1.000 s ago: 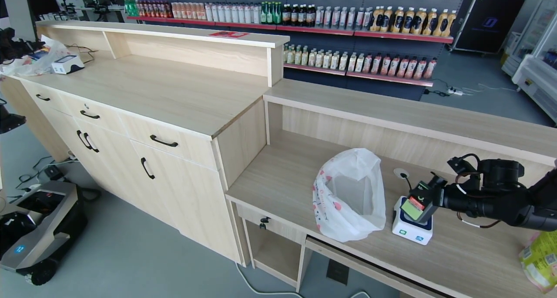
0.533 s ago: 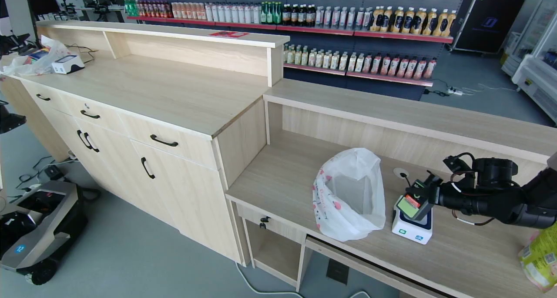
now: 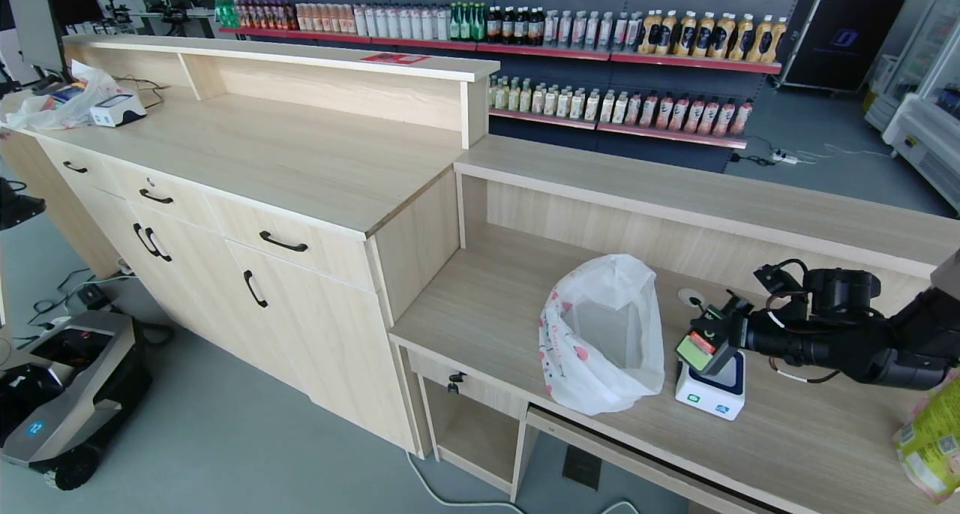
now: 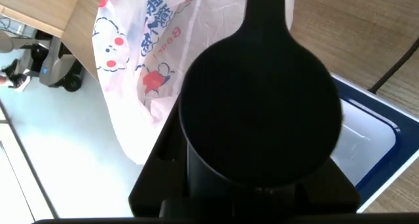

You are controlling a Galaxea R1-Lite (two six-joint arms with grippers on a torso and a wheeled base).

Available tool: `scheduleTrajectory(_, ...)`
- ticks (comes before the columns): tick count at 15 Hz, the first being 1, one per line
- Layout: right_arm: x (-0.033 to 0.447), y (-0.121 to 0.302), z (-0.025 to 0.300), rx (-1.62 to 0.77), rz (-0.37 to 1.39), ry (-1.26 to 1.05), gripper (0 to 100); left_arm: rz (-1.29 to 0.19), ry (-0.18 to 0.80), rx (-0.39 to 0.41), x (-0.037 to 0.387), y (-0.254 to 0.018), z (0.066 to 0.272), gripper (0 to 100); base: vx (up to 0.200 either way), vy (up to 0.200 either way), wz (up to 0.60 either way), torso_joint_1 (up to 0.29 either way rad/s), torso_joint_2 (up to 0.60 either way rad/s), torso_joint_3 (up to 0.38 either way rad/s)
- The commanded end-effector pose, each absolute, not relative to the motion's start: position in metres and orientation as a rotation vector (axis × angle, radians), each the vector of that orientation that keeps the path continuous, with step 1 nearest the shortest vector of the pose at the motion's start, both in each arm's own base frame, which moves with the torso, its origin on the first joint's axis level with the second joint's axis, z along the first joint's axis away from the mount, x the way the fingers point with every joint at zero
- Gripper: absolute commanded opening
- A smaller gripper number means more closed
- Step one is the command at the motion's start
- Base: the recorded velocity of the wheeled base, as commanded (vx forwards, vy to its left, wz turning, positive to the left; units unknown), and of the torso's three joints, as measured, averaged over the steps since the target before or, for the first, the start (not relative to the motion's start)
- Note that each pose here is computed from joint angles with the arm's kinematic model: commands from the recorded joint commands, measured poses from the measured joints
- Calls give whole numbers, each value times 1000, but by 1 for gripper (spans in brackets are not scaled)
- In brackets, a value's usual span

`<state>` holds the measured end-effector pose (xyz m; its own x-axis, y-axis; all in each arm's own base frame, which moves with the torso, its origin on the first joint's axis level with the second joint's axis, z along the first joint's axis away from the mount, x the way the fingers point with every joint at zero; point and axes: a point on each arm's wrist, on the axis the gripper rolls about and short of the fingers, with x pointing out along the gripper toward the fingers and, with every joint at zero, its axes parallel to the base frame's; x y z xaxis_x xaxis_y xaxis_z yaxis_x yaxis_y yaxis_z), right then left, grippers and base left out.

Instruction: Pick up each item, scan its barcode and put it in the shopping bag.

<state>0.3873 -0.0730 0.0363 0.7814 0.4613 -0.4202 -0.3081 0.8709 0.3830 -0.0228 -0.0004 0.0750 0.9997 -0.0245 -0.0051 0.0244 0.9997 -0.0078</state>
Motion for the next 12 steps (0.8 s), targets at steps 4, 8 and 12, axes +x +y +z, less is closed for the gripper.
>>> scheduleTrajectory(4,254,-93,125,-195,119,391,0,-25,6,-9,-23,0,75,100,0,0,0,0,0,0)
scheduleTrajectory(8,163,-92,163,-437,-70,363,0,-25,6,-9,-23,0,75,100,0,0,0,0,0,0)
scheduleTrajectory(12,146,-87,179,-522,-135,319,0,-25,6,-8,-23,0,75,100,0,0,300,0,0,1)
